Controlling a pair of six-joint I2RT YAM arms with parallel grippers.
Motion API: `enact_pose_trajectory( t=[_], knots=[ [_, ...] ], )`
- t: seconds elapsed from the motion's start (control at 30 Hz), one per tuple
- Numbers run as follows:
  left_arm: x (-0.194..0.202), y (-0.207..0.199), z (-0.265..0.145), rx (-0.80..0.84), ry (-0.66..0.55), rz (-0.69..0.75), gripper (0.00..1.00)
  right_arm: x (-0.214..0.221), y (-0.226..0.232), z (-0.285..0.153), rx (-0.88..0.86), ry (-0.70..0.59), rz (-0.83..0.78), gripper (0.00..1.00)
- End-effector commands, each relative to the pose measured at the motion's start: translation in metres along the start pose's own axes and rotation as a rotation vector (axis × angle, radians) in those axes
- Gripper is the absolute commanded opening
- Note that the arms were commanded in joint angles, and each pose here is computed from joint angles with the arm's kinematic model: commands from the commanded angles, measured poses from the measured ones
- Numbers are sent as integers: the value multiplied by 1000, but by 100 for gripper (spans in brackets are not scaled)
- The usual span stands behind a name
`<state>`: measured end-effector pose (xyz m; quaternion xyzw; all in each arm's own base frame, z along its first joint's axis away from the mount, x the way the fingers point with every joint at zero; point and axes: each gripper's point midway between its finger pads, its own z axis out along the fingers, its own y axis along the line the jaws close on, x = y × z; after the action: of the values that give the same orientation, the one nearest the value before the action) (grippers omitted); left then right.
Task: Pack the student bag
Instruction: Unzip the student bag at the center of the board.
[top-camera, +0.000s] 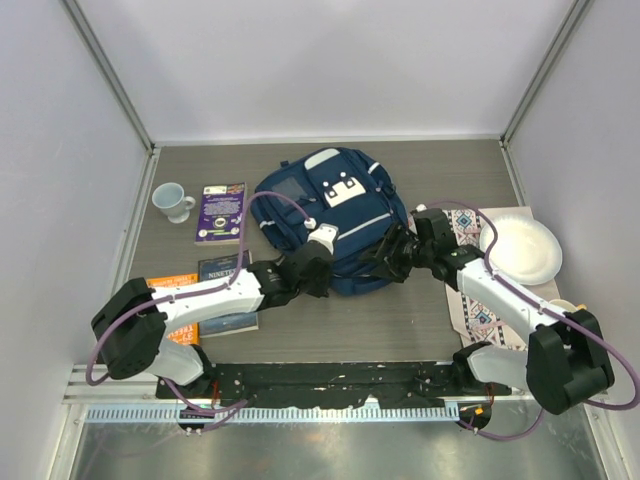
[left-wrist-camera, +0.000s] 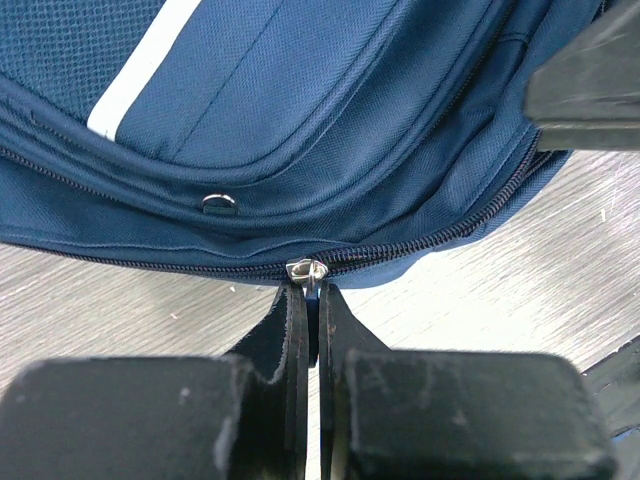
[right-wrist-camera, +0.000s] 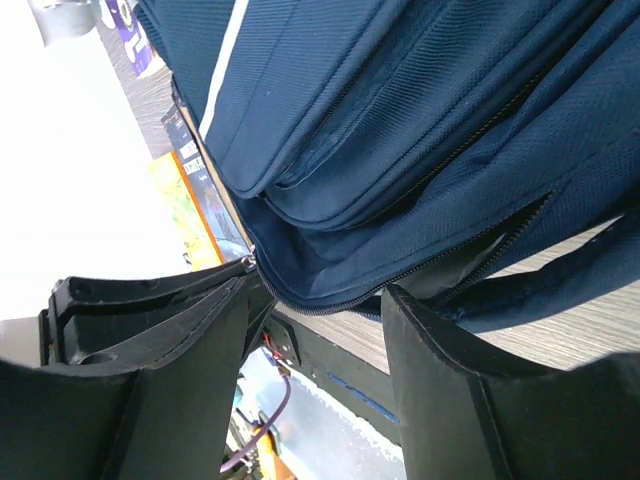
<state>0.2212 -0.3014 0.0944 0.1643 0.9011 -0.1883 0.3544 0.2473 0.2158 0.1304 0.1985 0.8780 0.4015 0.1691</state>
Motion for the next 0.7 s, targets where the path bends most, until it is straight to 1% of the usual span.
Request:
enact_pose_trajectory(
  t=[0.0, 0.1, 0.17, 0.2, 0.27, 0.3, 0.37, 0.4, 0.47, 0.57, 0.6, 0.63, 0.67],
  knots=[
    [-44, -29, -2, 87, -121, -3, 0, 6, 9, 8, -25, 28, 36, 61],
    [-47, -34, -2, 108, -130, -8, 0, 7, 2, 16, -10, 33, 59, 60],
    [-45, -36, -3, 122, -130, -7, 0, 4, 7, 22, -37, 26, 61, 59],
    [-45, -38, -4, 130, -135, -5, 0, 3, 6, 27, -34, 33, 80, 51],
    [-42, -39, -6, 139, -134, -1, 0, -4, 12, 32, -52, 12, 78, 37],
    [-41, -39, -7, 142, -138, -1, 0, -7, 13, 33, -49, -1, 65, 24],
    [-39, -36, -9, 134, -140, -1, 0, -20, 17, 34, -43, -53, 43, 13],
    [-34, -30, -8, 112, -136, 1, 0, -25, 19, 35, -39, -74, 37, 1],
    [-31, -22, -9, 84, -136, 1, 0, -33, 24, 33, -40, -107, 16, 1],
    [-16, 11, -8, -67, -109, 10, 0, -43, 29, 29, -29, -154, -11, 1],
    [-3, 28, -10, -139, -68, 23, 0, -46, 30, 28, -25, -168, -16, 1],
    [-1, 44, -11, -216, -75, 28, 0, -47, 30, 28, -18, -170, -19, 1],
    [4, 53, -12, -254, -60, 22, 0, -47, 31, 27, -19, -173, -27, 1]
  ],
)
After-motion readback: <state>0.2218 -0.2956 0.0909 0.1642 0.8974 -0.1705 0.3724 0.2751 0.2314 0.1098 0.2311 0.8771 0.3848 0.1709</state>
